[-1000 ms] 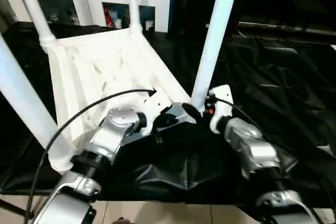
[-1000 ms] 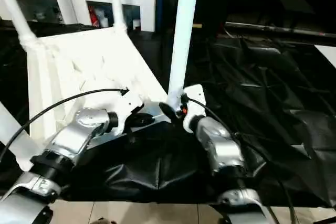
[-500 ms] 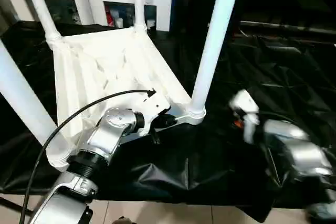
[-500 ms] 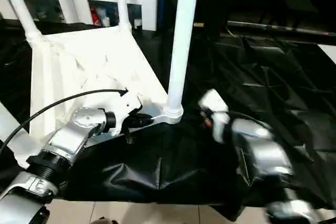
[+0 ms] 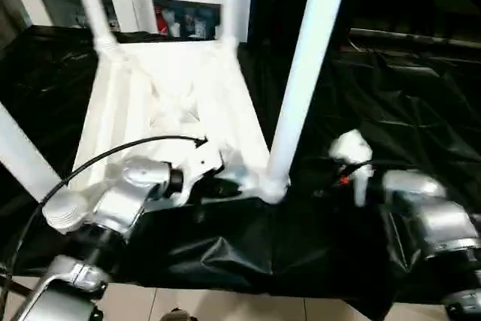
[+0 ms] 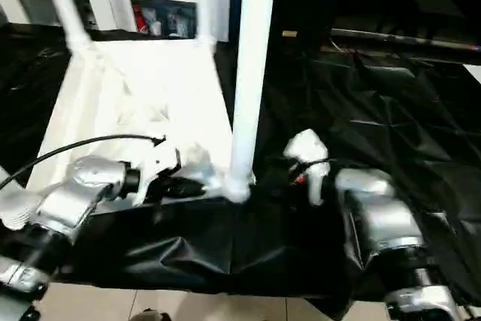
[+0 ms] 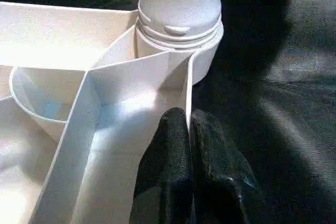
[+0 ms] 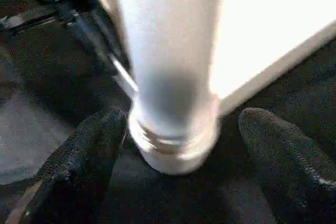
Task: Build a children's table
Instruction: Rotate leg to tighten
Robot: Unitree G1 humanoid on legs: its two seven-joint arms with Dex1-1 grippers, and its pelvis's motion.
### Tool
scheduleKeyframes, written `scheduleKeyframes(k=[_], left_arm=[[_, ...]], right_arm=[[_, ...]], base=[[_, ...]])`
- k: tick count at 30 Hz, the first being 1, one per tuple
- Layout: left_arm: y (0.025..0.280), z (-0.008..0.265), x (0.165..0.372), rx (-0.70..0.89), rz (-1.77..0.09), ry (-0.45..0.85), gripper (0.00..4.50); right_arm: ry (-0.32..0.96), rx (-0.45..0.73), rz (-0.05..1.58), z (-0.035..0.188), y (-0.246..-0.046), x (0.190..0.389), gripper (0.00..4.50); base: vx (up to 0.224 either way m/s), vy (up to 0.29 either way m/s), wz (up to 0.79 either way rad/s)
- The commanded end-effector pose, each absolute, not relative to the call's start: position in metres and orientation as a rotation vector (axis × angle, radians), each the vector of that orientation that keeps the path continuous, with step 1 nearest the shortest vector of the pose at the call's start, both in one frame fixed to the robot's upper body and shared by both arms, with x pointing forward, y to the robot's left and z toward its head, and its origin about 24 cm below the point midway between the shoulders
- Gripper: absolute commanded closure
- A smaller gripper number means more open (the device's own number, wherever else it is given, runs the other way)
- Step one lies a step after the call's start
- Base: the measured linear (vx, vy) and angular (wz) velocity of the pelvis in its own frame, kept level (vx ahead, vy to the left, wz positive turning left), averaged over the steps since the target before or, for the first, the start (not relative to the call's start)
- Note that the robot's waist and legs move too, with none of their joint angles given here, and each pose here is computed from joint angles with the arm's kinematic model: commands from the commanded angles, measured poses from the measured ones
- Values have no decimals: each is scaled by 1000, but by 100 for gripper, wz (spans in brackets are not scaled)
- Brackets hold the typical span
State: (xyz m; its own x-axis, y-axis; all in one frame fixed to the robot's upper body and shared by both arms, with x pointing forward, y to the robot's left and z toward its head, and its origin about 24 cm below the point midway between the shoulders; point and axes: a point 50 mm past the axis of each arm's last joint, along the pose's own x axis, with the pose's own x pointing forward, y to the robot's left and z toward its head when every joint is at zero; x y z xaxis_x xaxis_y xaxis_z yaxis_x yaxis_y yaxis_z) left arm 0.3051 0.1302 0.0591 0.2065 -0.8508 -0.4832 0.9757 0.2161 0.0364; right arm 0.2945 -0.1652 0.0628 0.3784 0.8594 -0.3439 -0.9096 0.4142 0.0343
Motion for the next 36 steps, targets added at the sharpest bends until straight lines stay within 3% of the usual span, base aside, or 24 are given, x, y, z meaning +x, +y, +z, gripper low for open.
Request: scheduleKeyframes(k=[1, 8, 15, 23, 31, 34, 36], left_arm=[[120, 56, 298, 329, -1384, 394, 450], [122, 56, 300, 341, -1360, 390, 450], [121, 57, 301, 341, -1351, 387, 450], [122, 56, 301, 343, -1352, 393, 450], [125, 55, 300, 342, -1351, 403, 450], [124, 53, 303, 337, -1303, 423, 450], [119, 49, 311, 332, -1196, 427, 450]], right_arm=[[331, -220, 1148, 60, -159, 298, 71], [290, -280, 1134, 54, -137, 309, 71], [289, -263, 1155, 52, -133, 310, 71], [293, -254, 1157, 50, -134, 311, 147], [300, -226, 1154, 46, -131, 311, 174], [304, -160, 1072, 41, -129, 313, 176], [307, -101, 928, 32, -123, 318, 177]], base=[[0, 0, 0], [0, 0, 0], [0, 0, 0], [0, 0, 0], [0, 0, 0], [0, 0, 0], [0, 0, 0]])
